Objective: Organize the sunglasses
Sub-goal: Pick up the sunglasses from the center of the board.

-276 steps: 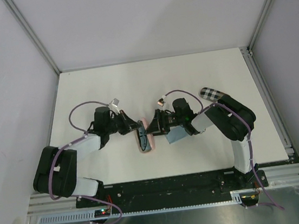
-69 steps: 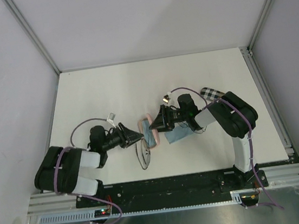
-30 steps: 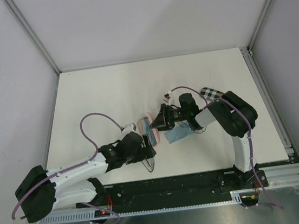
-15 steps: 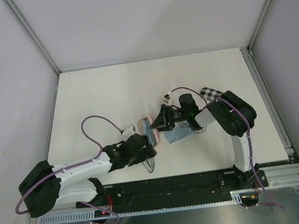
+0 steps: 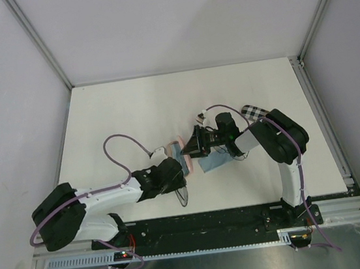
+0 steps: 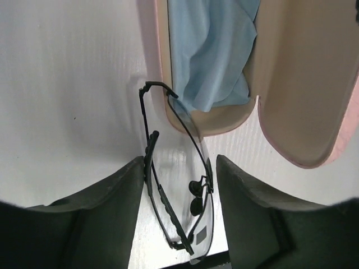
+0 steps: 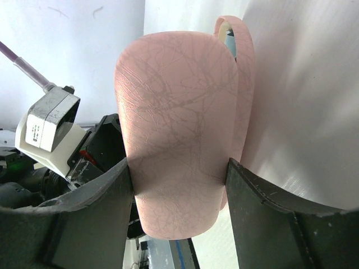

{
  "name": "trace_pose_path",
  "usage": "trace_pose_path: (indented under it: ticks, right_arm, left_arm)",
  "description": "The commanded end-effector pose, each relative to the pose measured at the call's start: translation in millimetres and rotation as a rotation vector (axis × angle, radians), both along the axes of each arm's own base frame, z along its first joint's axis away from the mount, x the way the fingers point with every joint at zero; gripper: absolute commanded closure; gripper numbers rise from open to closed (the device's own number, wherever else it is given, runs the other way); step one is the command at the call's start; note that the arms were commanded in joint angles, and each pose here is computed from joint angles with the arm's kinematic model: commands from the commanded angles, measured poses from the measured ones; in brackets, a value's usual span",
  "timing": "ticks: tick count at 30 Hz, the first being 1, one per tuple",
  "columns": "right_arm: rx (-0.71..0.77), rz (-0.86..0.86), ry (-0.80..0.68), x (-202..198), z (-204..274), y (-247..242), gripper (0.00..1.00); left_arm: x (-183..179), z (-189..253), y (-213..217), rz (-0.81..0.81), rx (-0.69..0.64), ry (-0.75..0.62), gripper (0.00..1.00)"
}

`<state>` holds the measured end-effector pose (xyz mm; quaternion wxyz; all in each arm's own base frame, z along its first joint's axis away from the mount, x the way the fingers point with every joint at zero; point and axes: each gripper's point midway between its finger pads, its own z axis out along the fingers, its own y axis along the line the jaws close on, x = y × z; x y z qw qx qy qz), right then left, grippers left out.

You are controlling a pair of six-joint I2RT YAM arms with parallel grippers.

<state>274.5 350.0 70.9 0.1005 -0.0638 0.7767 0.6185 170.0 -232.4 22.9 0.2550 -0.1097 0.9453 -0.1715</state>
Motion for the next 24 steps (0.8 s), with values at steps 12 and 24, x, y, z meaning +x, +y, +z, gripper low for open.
trace_pose_path:
  ticks: [12, 24]
  right_arm:
    - [0.037, 0.019, -0.062, 5, 16, 2, 0.53]
    - [0.039, 0.019, -0.051, 4, 13, 3, 0.53]
  left_arm:
    - [-2, 39, -3, -0.131, -0.036, -0.073, 0.53]
    - [26, 87, 35, -0.157, -0.301, -0.203, 0.52]
